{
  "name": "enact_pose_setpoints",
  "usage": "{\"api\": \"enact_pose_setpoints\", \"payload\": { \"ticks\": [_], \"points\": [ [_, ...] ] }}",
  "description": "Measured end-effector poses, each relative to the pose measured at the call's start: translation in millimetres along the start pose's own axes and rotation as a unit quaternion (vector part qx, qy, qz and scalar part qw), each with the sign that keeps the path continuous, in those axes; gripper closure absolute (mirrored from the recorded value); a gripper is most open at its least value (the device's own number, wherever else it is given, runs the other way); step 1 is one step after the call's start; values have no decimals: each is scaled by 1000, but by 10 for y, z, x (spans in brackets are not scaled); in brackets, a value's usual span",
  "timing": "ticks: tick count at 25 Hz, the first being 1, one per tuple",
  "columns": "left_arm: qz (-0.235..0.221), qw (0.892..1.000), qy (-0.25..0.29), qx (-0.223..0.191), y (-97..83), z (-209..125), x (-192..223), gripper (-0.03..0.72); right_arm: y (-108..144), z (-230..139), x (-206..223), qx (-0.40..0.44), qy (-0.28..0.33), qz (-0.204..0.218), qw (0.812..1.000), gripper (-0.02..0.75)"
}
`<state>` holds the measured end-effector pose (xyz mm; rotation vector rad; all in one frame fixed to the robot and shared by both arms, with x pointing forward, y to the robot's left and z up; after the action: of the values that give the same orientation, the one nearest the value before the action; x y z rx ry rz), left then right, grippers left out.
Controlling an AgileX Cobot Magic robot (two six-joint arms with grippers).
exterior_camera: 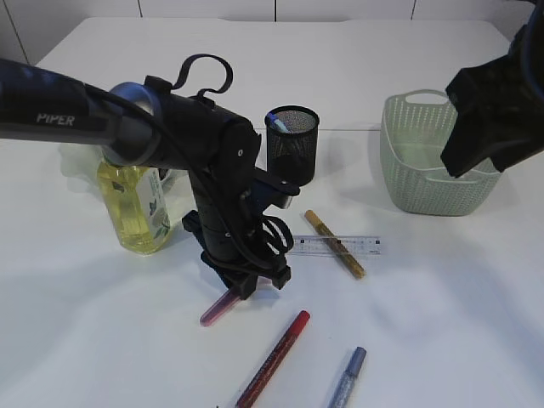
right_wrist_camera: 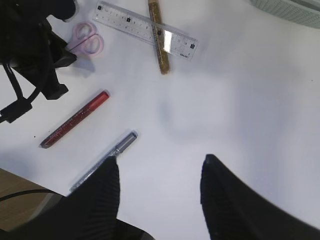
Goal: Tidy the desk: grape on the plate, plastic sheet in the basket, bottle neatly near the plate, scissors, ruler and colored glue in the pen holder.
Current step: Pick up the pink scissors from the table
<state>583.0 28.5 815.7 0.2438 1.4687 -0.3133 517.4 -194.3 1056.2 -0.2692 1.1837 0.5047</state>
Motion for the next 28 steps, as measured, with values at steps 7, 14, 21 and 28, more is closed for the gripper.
{"api": "enact_pose_setpoints", "payload": {
  "ticks": [7, 14, 21, 28],
  "points": [
    [-5, 1000, -16, 0, -11, 33, -170, 545, -4, 13, 0, 0, -4, -1, 1000, 319],
    [-12, 999, -39, 0, -22, 70, -424, 545, -7, 23, 0, -1, -7, -2, 1000, 320],
    [-19, 998, -60, 0, -31, 97, -626, 545, -17, 60, -1, -1, -19, -5, 1000, 319],
    [-24, 997, -73, 0, -36, 112, -754, 545, -21, 76, -2, -4, -23, -7, 1000, 319]
  ]
}}
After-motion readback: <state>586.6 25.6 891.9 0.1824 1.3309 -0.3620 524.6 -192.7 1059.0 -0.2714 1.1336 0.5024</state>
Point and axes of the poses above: a point on each arm's last joint axis where the gripper is mounted, x pointing out along that axis toward the gripper, y along the wrist's bending axis when the last joint is at zero, z = x × y, the point moved 7 cm from there along x, pointing out along that axis toward the gripper, and after that the axes turned 14 degrees about -x, right-handed, at the moved point
